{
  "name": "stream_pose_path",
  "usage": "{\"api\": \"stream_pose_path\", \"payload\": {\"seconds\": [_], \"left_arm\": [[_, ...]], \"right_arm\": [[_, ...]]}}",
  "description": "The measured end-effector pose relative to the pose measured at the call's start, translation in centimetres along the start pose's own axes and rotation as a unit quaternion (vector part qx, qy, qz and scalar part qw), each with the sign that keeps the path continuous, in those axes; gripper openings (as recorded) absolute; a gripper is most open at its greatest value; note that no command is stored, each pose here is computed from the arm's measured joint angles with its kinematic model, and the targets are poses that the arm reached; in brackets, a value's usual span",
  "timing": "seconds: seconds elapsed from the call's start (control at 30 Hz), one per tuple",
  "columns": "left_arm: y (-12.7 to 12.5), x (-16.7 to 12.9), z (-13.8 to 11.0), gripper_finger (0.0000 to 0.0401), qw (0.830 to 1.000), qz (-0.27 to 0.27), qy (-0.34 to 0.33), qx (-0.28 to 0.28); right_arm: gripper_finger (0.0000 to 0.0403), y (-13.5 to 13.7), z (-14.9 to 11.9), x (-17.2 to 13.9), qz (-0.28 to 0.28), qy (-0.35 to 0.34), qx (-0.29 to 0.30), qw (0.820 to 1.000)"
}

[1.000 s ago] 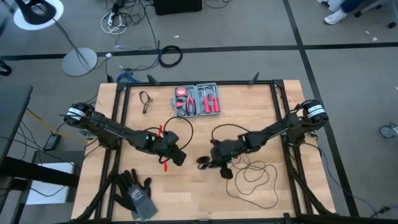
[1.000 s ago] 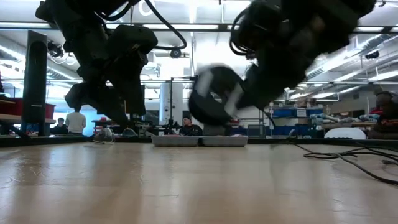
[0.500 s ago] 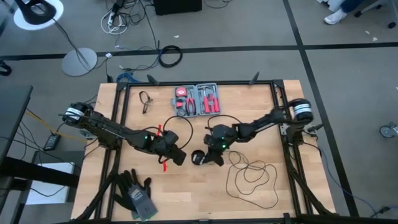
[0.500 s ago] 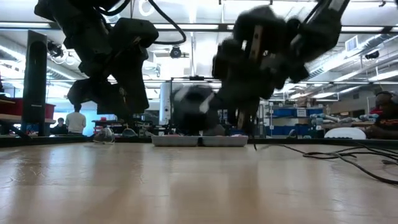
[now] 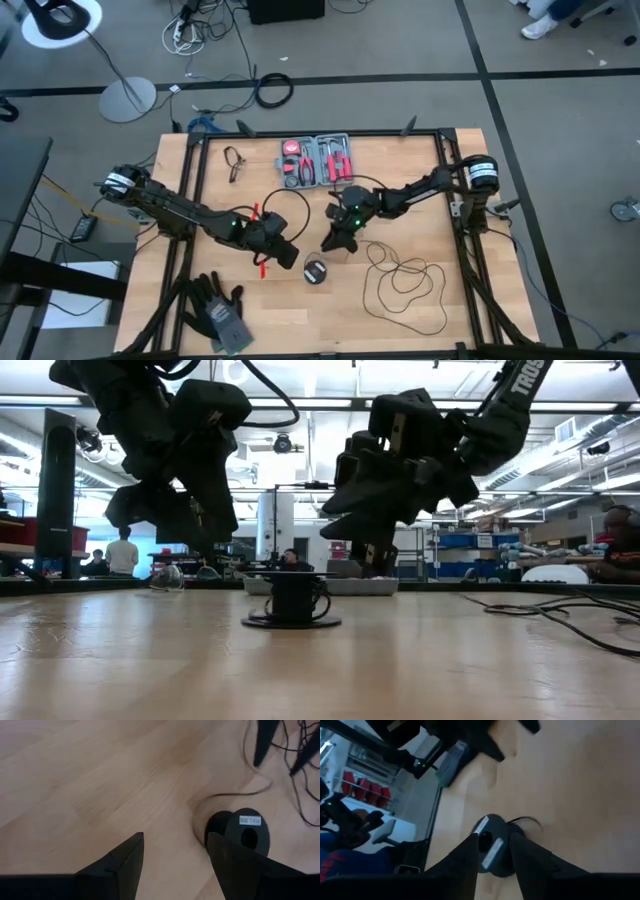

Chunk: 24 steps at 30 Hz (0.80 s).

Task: Coil cords
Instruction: Uncoil the black wire from the black spool

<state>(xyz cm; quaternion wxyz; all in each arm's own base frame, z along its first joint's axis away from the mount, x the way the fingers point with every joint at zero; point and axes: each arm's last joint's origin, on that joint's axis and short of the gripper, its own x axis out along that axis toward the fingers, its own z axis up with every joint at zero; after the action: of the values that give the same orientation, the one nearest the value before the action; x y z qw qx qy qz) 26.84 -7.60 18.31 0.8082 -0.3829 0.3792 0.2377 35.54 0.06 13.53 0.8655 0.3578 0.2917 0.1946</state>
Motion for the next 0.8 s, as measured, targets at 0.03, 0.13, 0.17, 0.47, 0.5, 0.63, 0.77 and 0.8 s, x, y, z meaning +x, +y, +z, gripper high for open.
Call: {"api": "stream_pose_path", "payload": {"seconds": [0.03,0.13,0.17,0.47,0.5,0.63,0.77,0.8], "left_arm": [[0.0,0.0,0.0,0.0223,1.000,-0.002,-0.001,0.000],[-0.1,0.0,0.0,0.0223,1.000,-0.006,-0.002,-0.002],[-0.1,0.0,0.1,0.0223,1.000,-0.008,-0.003,-0.002],[-0.1,0.0,0.0,0.0223,1.000,-0.007,-0.003,-0.002],[-0.1,0.0,0.0,0.0223,1.000,-0.006,-0.002,-0.002],[-0.1,0.0,0.0,0.0223,1.000,-0.006,-0.004,-0.002],[-0.1,0.0,0.1,0.0223,1.000,-0.008,-0.005,-0.002],[-0.2,0.0,0.1,0.0223,1.000,-0.013,-0.007,-0.004]], "right_arm": [[0.0119,0.0,0.2,-0.3,-0.005,-0.001,-0.005,1.000],[0.0114,0.2,0.6,-1.4,-0.043,-0.003,-0.025,0.999],[0.0110,0.3,0.6,-1.8,-0.068,-0.002,-0.035,0.997],[0.0071,2.5,0.5,-6.3,-0.301,0.012,-0.095,0.949],[0.0068,3.0,0.4,-6.7,-0.314,0.015,-0.095,0.944],[0.0049,5.4,-1.0,-8.5,-0.378,0.052,-0.103,0.919],[0.0026,8.6,-3.4,-9.7,-0.439,0.069,-0.115,0.889],[0.0020,9.4,-4.1,-9.9,-0.444,0.061,-0.119,0.886]]}}
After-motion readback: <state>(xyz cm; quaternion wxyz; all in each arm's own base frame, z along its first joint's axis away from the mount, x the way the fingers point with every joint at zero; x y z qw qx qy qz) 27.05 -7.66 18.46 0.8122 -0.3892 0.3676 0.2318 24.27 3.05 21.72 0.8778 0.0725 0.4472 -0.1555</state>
